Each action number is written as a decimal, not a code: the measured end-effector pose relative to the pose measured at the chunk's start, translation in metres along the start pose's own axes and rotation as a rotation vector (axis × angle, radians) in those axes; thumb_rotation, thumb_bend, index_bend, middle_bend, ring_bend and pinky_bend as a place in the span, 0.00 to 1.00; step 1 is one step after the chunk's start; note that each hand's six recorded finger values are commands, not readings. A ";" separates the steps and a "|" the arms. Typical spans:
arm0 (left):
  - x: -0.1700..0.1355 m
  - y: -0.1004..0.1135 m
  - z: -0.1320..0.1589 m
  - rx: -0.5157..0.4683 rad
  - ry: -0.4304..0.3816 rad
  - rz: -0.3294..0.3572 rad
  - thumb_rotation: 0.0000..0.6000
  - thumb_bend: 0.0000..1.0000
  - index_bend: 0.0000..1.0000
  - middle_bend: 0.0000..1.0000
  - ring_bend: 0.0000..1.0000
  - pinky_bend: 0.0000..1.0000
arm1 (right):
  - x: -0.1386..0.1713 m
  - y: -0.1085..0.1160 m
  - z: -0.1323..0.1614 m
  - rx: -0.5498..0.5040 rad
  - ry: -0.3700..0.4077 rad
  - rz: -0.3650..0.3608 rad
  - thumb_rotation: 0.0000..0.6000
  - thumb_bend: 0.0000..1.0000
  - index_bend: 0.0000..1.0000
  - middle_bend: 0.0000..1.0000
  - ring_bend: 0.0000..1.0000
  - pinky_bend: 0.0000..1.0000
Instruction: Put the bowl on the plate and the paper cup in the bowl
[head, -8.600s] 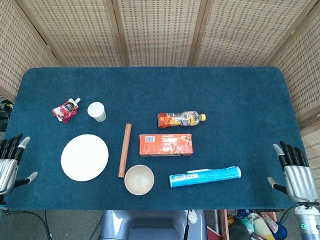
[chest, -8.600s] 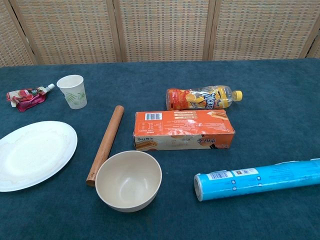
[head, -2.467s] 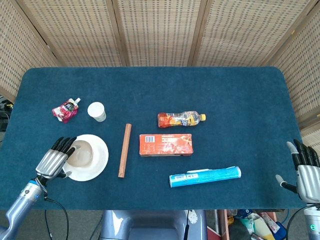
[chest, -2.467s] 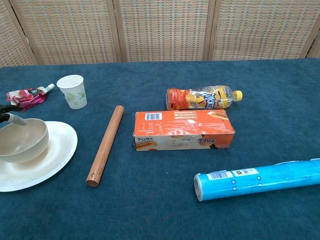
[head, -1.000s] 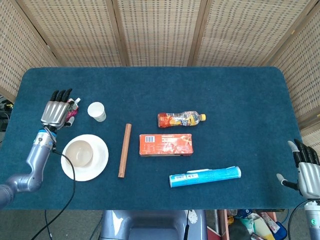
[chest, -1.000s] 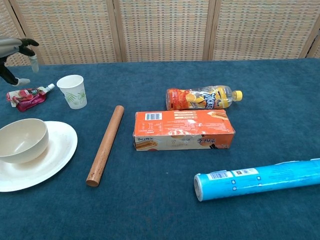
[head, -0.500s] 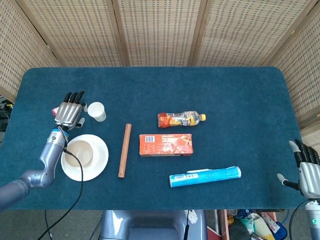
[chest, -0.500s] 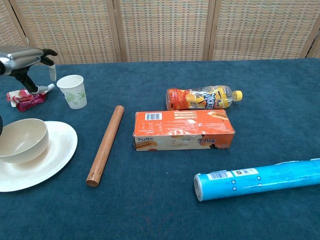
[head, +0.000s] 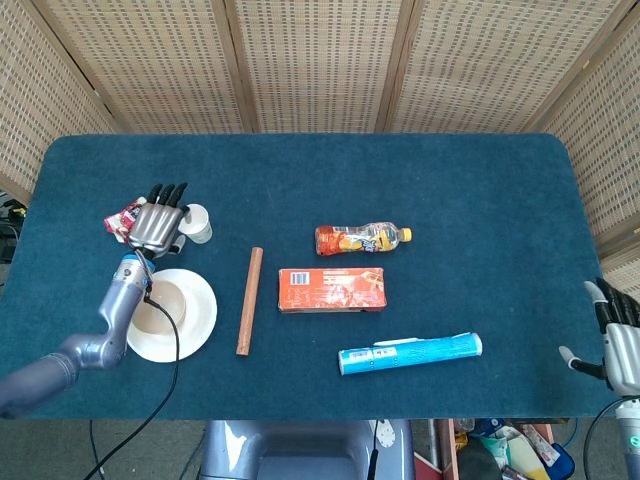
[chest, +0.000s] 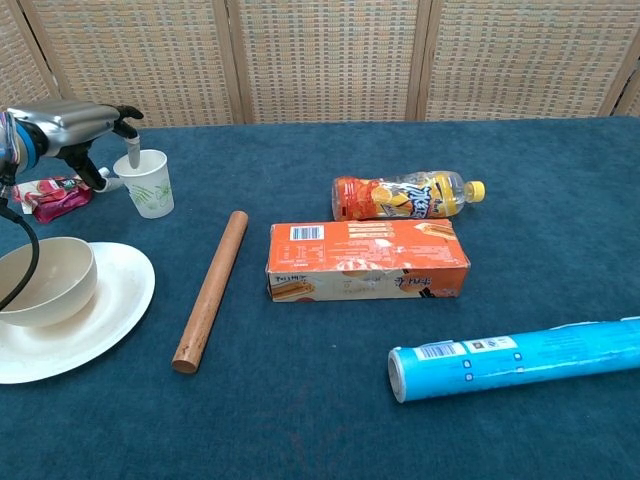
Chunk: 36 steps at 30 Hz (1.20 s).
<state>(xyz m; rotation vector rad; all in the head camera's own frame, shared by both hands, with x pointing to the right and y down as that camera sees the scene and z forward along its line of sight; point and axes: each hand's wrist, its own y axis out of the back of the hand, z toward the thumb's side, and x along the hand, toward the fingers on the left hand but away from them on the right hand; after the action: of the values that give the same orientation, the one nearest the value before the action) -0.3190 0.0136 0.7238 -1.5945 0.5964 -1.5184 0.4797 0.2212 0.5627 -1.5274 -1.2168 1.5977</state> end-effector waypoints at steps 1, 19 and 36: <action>0.001 -0.001 0.001 0.003 -0.001 -0.002 1.00 0.38 0.42 0.00 0.00 0.00 | 0.000 0.000 -0.001 -0.003 -0.002 -0.001 1.00 0.18 0.00 0.00 0.00 0.00; 0.003 -0.005 0.002 0.002 0.009 0.046 1.00 0.43 0.71 0.00 0.00 0.00 | 0.001 0.003 0.000 -0.020 0.008 -0.007 1.00 0.18 0.00 0.00 0.00 0.00; -0.086 0.059 -0.009 -0.012 -0.118 0.078 1.00 0.43 0.71 0.00 0.00 0.00 | 0.006 0.003 0.010 -0.004 0.043 -0.012 1.00 0.18 0.00 0.00 0.00 0.00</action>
<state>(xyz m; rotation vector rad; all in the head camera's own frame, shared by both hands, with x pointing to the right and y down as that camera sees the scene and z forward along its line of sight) -0.3287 0.0485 0.6258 -1.6387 0.5957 -1.3553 0.4694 0.2230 0.5567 -1.5464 -1.2035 1.5476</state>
